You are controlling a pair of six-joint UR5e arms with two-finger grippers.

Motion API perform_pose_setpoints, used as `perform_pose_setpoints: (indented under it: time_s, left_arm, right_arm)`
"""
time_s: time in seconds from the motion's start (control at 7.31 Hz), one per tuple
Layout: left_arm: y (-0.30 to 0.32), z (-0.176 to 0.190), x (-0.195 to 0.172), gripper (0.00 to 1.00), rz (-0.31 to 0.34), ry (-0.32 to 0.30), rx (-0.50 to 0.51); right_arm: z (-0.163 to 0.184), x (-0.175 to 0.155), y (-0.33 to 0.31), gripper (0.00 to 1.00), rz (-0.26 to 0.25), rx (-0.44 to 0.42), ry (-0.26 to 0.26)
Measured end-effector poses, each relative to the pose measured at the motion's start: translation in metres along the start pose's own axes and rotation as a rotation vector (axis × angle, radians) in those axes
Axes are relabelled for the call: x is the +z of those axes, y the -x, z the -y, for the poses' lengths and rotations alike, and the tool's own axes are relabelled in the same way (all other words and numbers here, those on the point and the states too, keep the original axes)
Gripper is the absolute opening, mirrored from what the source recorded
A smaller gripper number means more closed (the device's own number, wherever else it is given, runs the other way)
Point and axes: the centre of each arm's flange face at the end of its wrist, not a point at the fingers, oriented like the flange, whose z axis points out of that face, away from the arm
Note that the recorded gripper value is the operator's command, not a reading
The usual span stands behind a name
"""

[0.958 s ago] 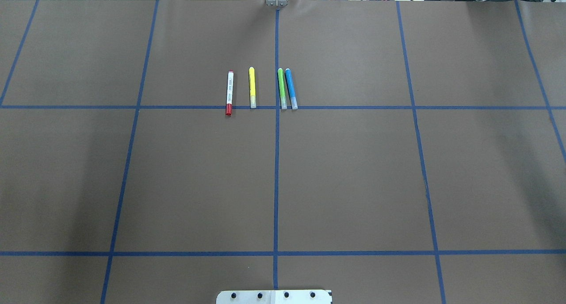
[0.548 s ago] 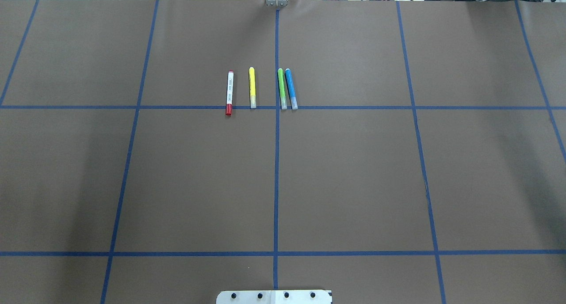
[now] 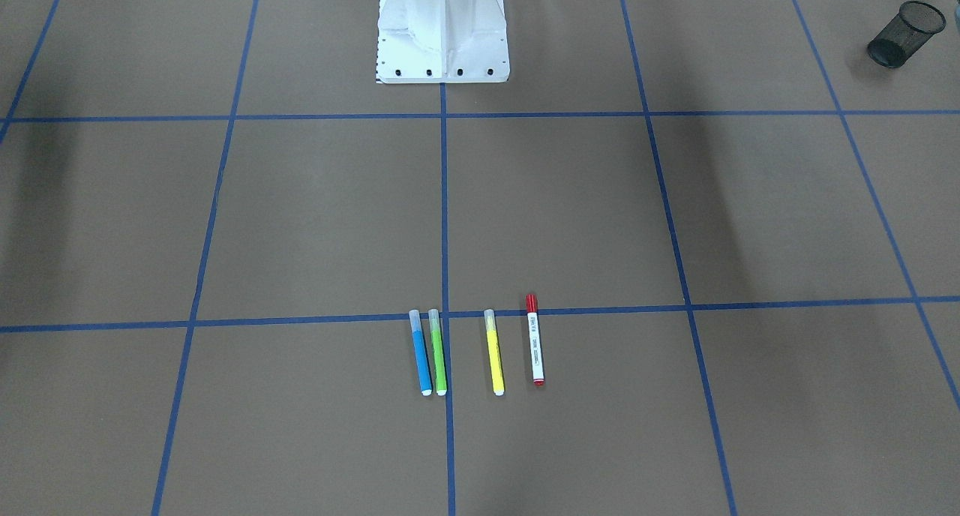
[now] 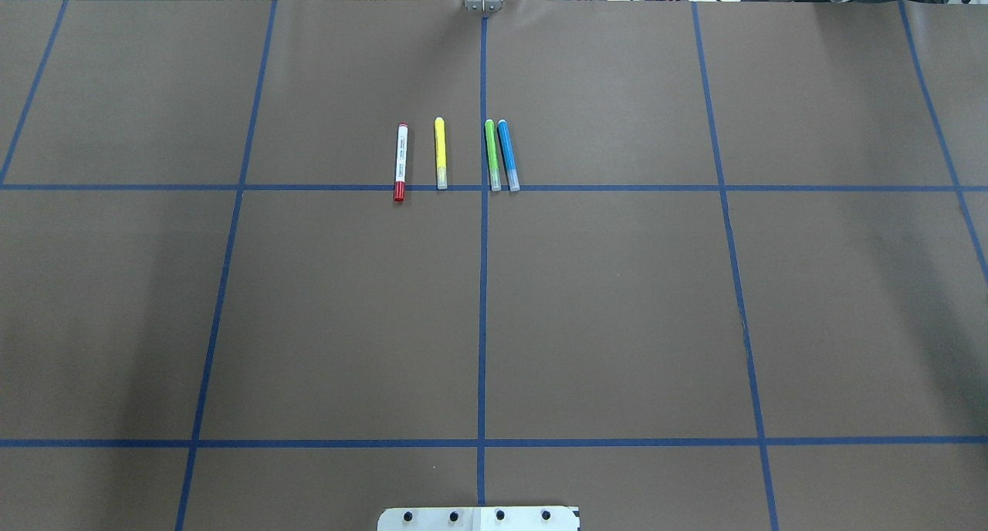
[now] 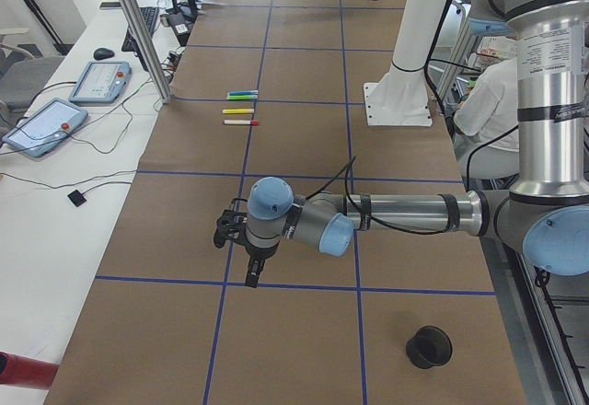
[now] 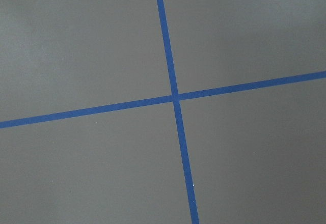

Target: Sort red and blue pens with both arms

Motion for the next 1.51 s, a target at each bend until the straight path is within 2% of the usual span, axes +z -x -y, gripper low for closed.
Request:
perform_pose_setpoints:
  time_s: [0.41, 0.82, 1.1, 1.37, 1.51]
  left_arm:
    - [-0.003, -0.001, -0.003, 1.0, -0.001, -0.01, 0.009]
    - [0.003, -0.01, 0.001, 1.0, 0.0, 0.002, 0.003]
    - [0.005, -0.017, 0.002, 1.0, -0.001, -0.01, 0.011]
    - [0.003, -0.016, 0.001, 1.0, -0.002, -0.033, 0.029]
    - [0.002, -0.014, 0.0, 1.0, -0.003, -0.038, 0.03]
  right_arm:
    - [0.001, 0.0, 0.002, 1.0, 0.006, 0.0, -0.001]
    - [0.004, -0.003, 0.018, 1.0, 0.078, -0.054, -0.034]
    - [0.005, -0.001, 0.046, 1.0, 0.118, -0.077, -0.049]
    - [0.007, 0.007, 0.091, 1.0, 0.148, -0.115, -0.032]
    - [0.012, 0.011, 0.125, 1.0, 0.166, -0.106, -0.02]
